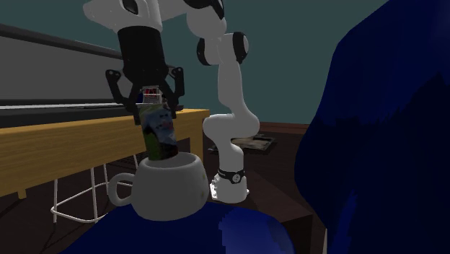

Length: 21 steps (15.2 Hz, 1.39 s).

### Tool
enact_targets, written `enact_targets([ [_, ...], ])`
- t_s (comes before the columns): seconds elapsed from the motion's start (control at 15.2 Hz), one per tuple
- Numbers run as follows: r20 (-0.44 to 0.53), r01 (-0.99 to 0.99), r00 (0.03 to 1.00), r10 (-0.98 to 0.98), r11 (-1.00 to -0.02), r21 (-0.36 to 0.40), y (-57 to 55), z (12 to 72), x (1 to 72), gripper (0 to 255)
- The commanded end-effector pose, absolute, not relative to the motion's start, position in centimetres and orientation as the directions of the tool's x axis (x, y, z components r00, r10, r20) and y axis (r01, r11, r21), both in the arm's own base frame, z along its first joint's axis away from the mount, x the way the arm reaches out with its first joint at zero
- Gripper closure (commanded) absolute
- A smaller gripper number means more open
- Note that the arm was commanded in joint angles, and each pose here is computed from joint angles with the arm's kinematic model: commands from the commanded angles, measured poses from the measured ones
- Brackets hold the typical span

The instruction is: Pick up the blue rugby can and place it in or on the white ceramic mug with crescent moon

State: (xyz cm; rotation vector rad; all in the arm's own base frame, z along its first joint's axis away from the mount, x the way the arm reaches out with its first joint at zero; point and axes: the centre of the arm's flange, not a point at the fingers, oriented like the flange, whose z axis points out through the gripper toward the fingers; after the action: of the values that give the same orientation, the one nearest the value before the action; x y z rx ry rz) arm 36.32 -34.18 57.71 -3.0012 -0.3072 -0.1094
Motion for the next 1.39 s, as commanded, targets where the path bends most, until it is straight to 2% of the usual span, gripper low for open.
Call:
enact_targets([
  [0.0,0.079,0.206,0.977,0.197,-0.971,-0.118,-34.2,57.4,36.4,255],
  [0.13,0.079,0.206,0.977,0.197,-0.971,-0.118,-34.2,57.4,36.4,255],
  [0.2,0.079,0.206,0.977,0.198,-0.971,-0.118,-34.2,57.4,36.4,0],
  [0.53,0.079,0.206,0.977,0.197,-0.971,-0.118,-34.2,57.4,36.4,0],
  [0.79,0.079,0.206,0.977,0.198,-0.971,-0.118,-34.8,62.3,36.1,0],
  [1.32,0.079,0.206,0.977,0.197,-0.971,-0.118,-34.8,62.3,36.1,0],
])
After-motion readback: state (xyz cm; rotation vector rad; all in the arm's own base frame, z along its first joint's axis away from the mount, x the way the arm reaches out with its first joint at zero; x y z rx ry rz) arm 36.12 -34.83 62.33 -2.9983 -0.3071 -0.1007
